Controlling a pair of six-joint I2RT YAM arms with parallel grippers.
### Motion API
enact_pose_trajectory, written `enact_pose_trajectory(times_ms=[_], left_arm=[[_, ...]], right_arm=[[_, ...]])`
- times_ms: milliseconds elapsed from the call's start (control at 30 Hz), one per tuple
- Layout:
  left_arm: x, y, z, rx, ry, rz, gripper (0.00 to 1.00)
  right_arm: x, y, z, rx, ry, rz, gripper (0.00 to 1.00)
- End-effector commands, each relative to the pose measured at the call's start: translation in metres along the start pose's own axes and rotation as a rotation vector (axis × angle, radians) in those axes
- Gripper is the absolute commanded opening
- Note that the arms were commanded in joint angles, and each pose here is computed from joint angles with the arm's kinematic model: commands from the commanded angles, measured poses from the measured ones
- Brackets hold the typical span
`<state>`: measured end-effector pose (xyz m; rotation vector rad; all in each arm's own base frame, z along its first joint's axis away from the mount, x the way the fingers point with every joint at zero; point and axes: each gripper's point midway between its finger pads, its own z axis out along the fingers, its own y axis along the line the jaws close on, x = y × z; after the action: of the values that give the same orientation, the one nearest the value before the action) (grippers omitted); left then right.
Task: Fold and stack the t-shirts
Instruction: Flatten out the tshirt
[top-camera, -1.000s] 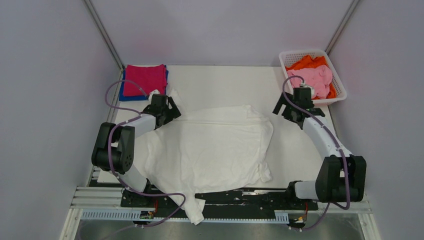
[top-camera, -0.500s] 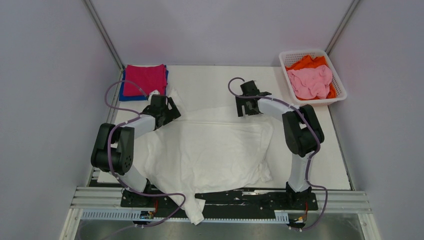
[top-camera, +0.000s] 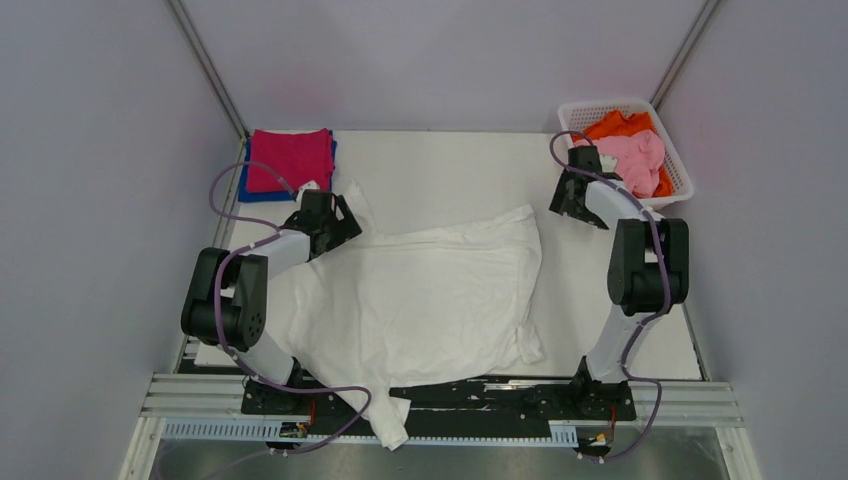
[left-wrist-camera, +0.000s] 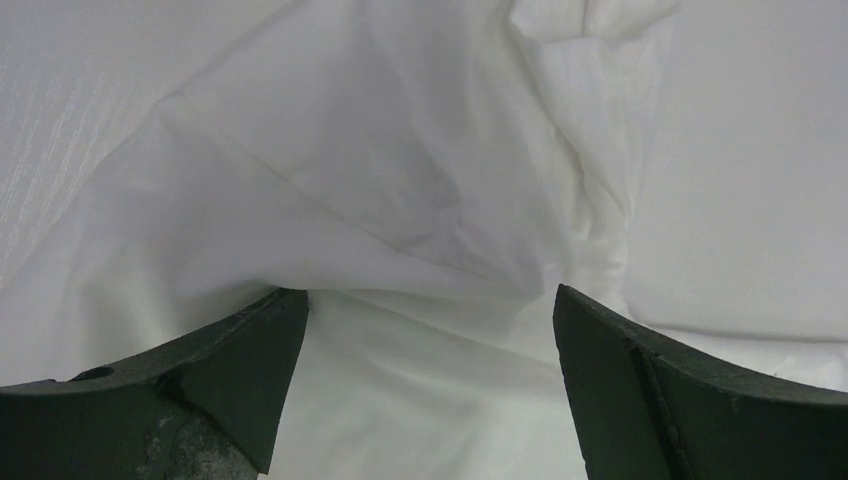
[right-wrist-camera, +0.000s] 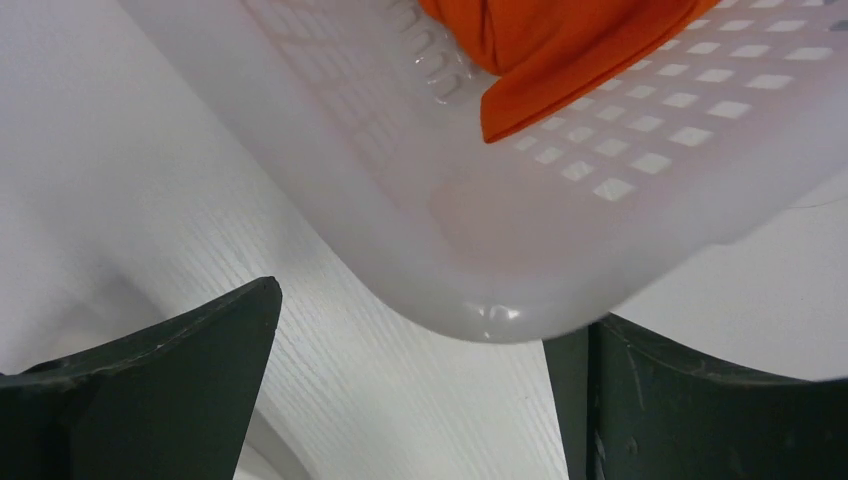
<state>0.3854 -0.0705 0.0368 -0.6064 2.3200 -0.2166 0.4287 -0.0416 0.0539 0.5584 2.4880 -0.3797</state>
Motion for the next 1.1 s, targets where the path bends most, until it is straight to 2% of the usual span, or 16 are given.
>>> enact_pose_trajectory(times_ms=[0, 100, 233, 433, 533, 633, 833, 933, 1067], left_arm=[[0.000, 0.005, -0.008, -0.012, 0.007, 0.010, 1.00], [-0.002, 0.001, -0.011, 0.008, 0.005, 0.011, 1.00], [-0.005, -0.002, -0.015, 0.024, -0.004, 0.011, 1.00], [-0.007, -0.002, -0.016, 0.023, -0.018, 0.008, 1.00], [-0.007, -0.001, -0.013, 0.014, -0.020, 0.006, 1.00], [-0.006, 0.000, -0.011, 0.008, -0.015, 0.004, 1.00], [-0.006, 0.004, -0.010, -0.004, -0.013, -0.003, 1.00], [-0.007, 0.006, -0.009, -0.008, -0.013, -0.012, 1.00], [-0.007, 0.008, -0.007, -0.014, -0.010, -0.015, 1.00]], right_arm=[[-0.024, 0.015, -0.044, -0.121, -0.079, 0.090, 1.00], [-0.011, 0.031, -0.064, -0.228, -0.053, 0.064, 0.99], [0.038, 0.059, -0.099, -0.344, 0.006, -0.071, 0.99], [0.143, 0.056, -0.133, -0.271, 0.175, -0.278, 1.00], [0.188, 0.044, -0.130, -0.229, 0.289, -0.293, 1.00], [0.209, 0.027, -0.119, -0.155, 0.342, -0.264, 1.00], [0.216, -0.010, -0.110, 0.008, 0.402, -0.152, 1.00], [0.216, -0.051, -0.108, 0.165, 0.434, -0.007, 1.00], [0.196, -0.084, -0.102, 0.190, 0.396, 0.233, 1.00]])
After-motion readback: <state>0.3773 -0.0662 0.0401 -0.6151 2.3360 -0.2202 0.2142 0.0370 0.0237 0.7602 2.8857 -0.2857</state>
